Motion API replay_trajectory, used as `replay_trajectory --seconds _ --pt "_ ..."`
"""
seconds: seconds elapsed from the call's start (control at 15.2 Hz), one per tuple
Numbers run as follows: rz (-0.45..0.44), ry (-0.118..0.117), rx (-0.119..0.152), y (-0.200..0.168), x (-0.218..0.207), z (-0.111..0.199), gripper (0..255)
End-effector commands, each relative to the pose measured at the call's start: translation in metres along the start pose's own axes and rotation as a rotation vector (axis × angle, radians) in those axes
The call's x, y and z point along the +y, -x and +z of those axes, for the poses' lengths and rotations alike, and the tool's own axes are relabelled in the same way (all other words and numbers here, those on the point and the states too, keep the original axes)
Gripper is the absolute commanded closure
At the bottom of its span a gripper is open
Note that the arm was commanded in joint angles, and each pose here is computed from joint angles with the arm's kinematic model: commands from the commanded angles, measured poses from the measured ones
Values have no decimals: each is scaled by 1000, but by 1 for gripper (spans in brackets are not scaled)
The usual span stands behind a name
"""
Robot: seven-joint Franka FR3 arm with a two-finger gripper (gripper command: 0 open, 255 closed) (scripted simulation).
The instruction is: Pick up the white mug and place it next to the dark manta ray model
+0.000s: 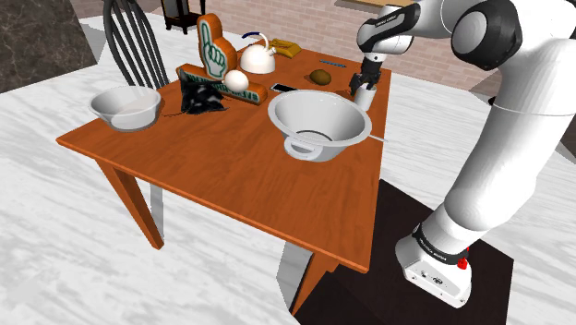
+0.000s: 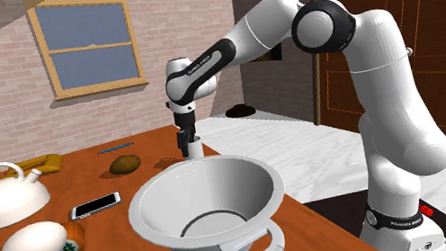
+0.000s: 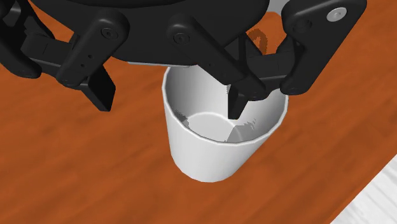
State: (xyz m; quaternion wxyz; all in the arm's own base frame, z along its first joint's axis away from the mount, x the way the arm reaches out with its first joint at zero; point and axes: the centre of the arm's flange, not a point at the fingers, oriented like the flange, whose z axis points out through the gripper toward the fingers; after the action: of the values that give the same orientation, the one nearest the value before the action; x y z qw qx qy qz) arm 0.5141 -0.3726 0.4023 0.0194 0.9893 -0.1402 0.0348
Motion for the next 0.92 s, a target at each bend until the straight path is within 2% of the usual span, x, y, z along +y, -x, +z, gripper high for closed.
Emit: replay_trajectory --seconds 0.0,0.13,0.2,0.86 --pt "0 0 0 0 0 0 0" --pt "0 0 0 0 0 0 0" --pt "0 0 0 0 0 0 255" --pt "0 0 0 0 0 -5 255"
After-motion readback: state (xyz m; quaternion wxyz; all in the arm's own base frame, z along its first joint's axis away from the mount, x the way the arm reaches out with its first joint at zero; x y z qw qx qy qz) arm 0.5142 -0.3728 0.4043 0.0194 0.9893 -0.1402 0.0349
